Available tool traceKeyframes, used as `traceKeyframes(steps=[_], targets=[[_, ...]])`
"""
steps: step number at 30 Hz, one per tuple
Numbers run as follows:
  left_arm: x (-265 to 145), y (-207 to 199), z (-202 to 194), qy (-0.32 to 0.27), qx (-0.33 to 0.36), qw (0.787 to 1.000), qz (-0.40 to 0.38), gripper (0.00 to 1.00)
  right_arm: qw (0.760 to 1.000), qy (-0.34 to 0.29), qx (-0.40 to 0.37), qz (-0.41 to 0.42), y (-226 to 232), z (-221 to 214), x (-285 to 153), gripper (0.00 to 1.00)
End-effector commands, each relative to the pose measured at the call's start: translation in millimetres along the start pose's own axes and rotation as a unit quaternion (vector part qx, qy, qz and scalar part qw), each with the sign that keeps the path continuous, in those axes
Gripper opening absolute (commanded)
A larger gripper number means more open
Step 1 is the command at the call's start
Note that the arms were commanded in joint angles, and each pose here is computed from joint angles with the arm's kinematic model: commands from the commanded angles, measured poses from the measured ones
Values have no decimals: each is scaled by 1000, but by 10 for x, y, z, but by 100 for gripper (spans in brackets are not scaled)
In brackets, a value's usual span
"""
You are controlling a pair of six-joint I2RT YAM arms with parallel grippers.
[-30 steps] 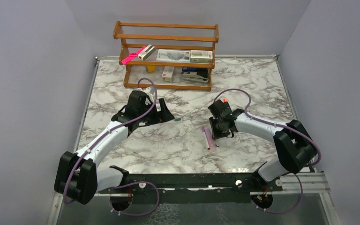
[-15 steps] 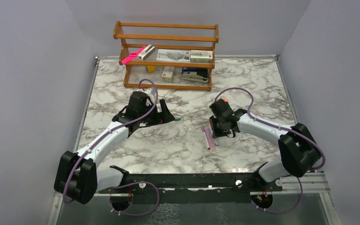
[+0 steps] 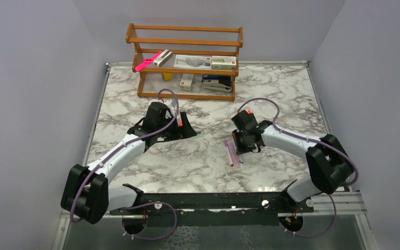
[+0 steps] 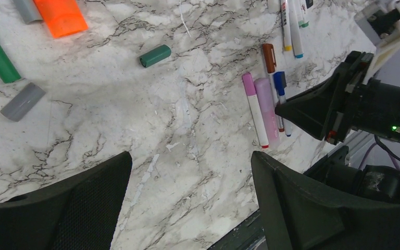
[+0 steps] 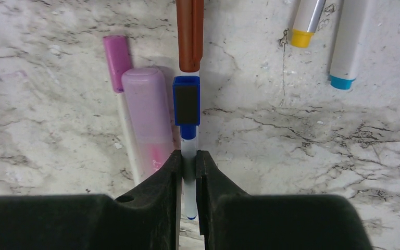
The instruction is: Open the pen caps
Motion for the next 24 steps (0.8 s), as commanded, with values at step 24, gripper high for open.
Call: traceKeyframes(steps=[24], targets=[[-3,-178,-26,-9,10,1000,-12,88,1000,-6,-6,13,31,-8,12,15]])
Point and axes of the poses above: each gripper's point midway between its finger pads, its own x axis out along the fingers, its own y axis along the line the jaws close on, z = x × y, the point moved 6 cm from there along -x, back along the fingers, and after that the axes turned 1 degree about x, right-handed, at the moved point
